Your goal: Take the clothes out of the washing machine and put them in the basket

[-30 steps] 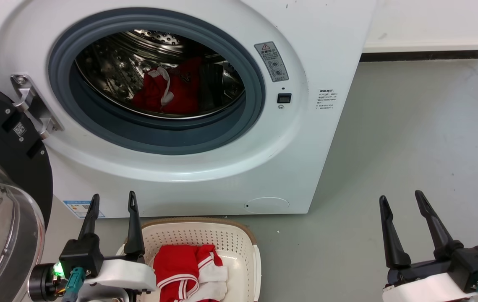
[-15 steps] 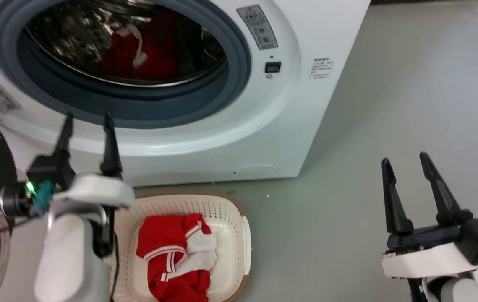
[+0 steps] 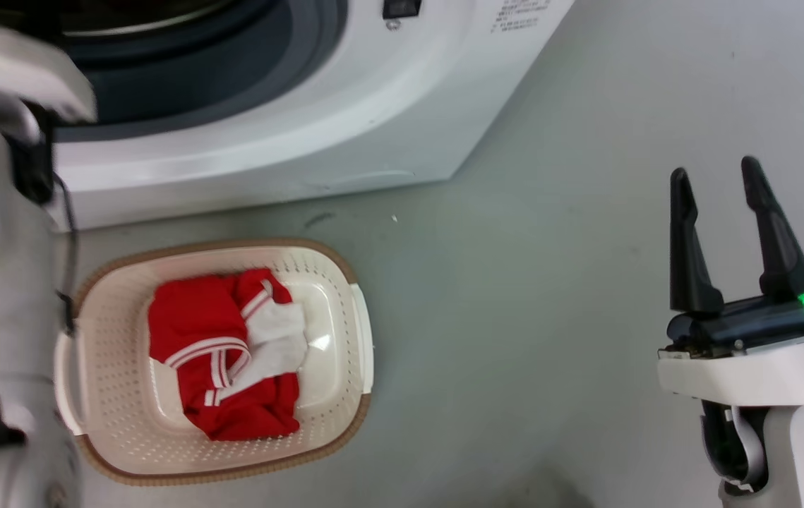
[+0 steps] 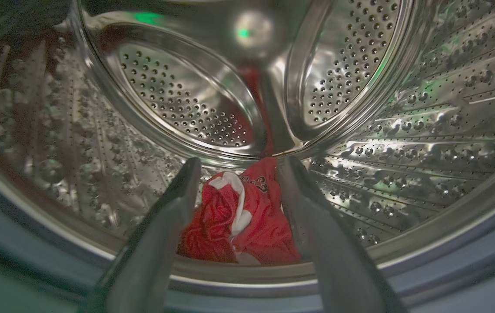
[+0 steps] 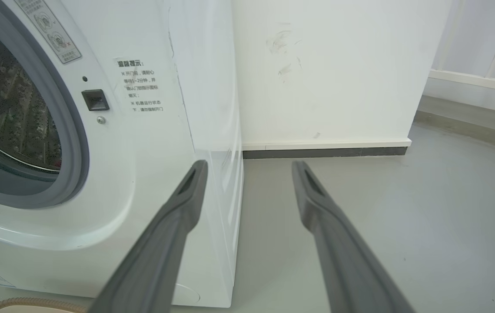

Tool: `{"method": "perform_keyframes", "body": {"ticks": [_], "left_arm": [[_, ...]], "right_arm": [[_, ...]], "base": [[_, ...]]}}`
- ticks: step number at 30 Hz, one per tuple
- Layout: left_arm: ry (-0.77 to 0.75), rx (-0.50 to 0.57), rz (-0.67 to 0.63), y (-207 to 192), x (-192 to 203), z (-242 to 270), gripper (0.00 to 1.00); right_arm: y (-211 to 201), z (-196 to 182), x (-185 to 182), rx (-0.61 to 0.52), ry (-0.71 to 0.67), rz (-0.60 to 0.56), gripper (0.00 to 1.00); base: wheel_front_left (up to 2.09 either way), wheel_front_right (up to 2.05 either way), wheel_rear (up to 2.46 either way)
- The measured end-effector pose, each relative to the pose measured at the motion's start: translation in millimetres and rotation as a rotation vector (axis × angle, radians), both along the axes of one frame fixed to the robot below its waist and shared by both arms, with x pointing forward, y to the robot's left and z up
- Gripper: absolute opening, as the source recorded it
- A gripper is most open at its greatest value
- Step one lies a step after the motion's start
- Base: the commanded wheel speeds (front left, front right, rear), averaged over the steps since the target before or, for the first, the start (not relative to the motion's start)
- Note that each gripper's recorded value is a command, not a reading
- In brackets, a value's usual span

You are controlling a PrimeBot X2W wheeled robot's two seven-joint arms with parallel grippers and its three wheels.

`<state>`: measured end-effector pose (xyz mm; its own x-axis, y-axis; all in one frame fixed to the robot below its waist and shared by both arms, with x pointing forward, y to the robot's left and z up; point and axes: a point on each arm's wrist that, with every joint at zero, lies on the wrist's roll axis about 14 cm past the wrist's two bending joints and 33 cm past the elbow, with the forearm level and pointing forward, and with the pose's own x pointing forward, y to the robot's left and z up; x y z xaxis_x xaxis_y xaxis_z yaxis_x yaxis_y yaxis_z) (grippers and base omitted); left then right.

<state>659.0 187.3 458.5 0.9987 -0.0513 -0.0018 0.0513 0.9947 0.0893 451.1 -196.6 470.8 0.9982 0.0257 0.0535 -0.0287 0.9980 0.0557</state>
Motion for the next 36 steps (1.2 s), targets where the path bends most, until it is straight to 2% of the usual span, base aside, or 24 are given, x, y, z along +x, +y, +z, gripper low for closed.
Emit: {"method": "perform_keyframes", "body": {"ticks": [5, 9, 12, 15, 20, 25, 28, 32, 33, 36], "left_arm": [[0.04, 0.005, 0.005, -2, 57, -12, 1.0], [0.17, 0.016, 0.017, 1, 79, -56, 1.0], [0.246, 0.07, 0.0, 1, 96, -76, 1.0], [0.312, 0.051, 0.009, -1, 106, -97, 1.0], [0.5, 0.025, 0.022, 1, 113, -129, 1.0], [0.647, -0.044, 0.061, 4, 116, -137, 1.0], [0.729, -0.045, 0.082, 5, 113, -145, 1.0], [0.769, -0.02, 0.098, 7, 112, -151, 1.0], [0.788, 0.024, 0.109, 12, 111, -155, 1.0], [0.788, 0.01, 0.116, 12, 112, -156, 1.0]], "right_arm": [[-14, -23, 11, -0.014, 0.042, -0.036, 1.0], [-23, -42, 18, -0.015, 0.075, -0.058, 1.0], [-28, -57, 22, -0.018, 0.102, -0.07, 1.0], [-30, -68, 26, -0.022, 0.118, -0.072, 1.0], [-29, -84, 29, -0.017, 0.145, -0.071, 1.0], [-28, -86, 30, -0.015, 0.148, -0.067, 1.0], [-28, -87, 30, -0.012, 0.15, -0.066, 1.0], [-28, -88, 29, -0.013, 0.152, -0.067, 1.0], [-30, -87, 28, -0.012, 0.152, -0.07, 1.0], [-31, -87, 28, -0.013, 0.153, -0.075, 1.0]], "base": [[0.0, 0.0, 0.0], [0.0, 0.0, 0.0], [0.0, 0.0, 0.0], [0.0, 0.0, 0.0], [0.0, 0.0, 0.0], [0.0, 0.0, 0.0], [0.0, 0.0, 0.0], [0.0, 0.0, 0.0], [0.0, 0.0, 0.0], [0.0, 0.0, 0.0]]}}
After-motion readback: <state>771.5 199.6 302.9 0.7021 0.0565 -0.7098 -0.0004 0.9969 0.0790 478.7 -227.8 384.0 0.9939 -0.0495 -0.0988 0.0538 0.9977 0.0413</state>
